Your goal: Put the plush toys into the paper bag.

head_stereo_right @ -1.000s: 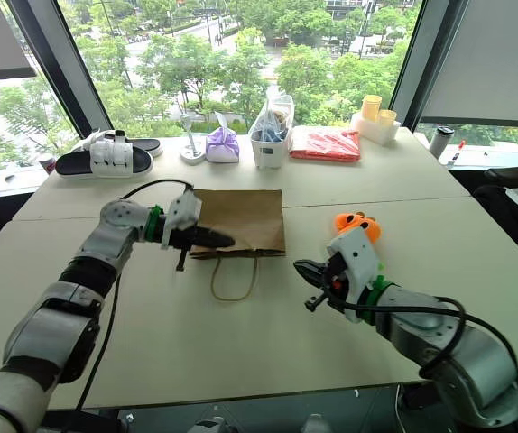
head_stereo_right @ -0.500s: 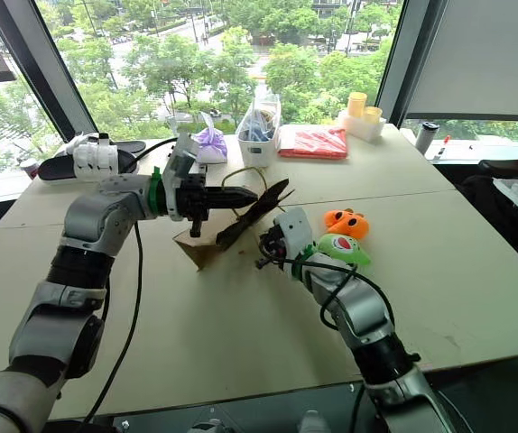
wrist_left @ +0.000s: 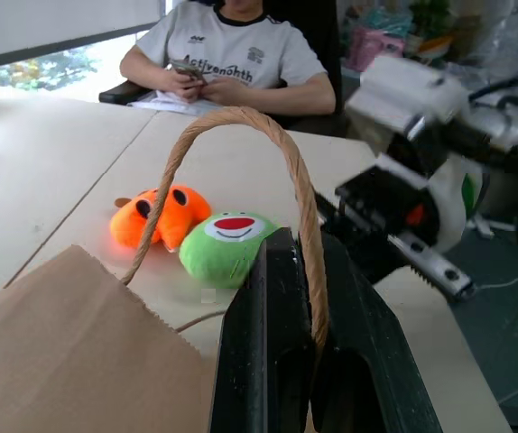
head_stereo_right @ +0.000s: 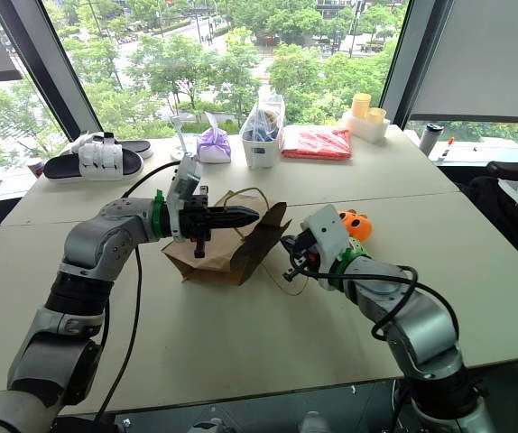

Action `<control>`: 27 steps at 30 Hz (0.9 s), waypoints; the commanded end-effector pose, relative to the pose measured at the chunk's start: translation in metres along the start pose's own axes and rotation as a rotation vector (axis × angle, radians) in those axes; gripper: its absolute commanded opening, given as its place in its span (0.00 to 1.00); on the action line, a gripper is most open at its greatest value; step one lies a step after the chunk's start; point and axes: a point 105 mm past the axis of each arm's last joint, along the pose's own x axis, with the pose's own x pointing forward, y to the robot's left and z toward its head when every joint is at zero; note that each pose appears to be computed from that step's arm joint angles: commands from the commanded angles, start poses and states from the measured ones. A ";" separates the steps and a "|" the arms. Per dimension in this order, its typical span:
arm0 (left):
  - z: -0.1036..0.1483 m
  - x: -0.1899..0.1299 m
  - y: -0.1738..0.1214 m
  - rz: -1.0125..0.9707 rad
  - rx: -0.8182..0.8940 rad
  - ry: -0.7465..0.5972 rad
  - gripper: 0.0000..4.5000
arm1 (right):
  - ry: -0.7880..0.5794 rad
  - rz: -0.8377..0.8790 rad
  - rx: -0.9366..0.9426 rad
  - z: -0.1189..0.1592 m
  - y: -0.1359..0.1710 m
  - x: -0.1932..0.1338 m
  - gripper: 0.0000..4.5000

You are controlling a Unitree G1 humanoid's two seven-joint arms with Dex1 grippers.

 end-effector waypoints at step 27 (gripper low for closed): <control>0.082 -0.074 0.025 0.247 0.011 -0.198 0.00 | 0.109 0.252 0.240 -0.085 0.060 0.088 0.00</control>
